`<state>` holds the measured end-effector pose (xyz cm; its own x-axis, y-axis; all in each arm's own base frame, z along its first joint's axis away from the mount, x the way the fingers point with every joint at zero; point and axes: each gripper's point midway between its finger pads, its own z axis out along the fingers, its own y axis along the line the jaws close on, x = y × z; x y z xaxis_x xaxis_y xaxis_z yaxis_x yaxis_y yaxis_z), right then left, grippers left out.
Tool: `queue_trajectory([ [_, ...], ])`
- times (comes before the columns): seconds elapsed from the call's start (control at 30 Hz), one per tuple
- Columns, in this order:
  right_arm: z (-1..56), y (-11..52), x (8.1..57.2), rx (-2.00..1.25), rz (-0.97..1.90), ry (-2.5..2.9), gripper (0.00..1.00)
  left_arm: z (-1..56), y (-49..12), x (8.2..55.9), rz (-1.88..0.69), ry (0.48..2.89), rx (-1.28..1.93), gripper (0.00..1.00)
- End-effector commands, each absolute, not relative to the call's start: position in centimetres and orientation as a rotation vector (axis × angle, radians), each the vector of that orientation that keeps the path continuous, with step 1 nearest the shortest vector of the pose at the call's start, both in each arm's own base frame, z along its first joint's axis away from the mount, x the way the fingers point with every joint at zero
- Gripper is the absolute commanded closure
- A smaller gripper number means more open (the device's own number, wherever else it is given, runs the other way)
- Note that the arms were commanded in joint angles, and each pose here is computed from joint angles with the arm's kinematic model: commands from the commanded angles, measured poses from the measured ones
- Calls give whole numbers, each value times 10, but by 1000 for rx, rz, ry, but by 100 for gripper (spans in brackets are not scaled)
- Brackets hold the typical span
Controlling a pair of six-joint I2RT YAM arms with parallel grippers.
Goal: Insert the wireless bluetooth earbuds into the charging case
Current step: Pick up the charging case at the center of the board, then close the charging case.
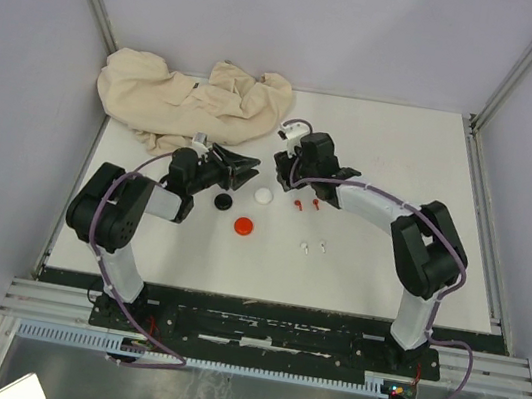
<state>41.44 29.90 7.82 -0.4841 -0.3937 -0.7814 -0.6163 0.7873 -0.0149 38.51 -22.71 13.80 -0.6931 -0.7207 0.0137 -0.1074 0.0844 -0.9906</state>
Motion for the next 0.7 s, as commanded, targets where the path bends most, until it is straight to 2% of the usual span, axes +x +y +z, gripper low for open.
queue_trajectory([
  [0.0, 144, 314, 421, -739, 439, 1937, 65, 150, -232, 389, -1646, 1867, -671, 52],
  [0.67, 165, 343, 384, -871, 661, 1863, 68, 151, -246, 388, -1677, 1880, -637, 49],
])
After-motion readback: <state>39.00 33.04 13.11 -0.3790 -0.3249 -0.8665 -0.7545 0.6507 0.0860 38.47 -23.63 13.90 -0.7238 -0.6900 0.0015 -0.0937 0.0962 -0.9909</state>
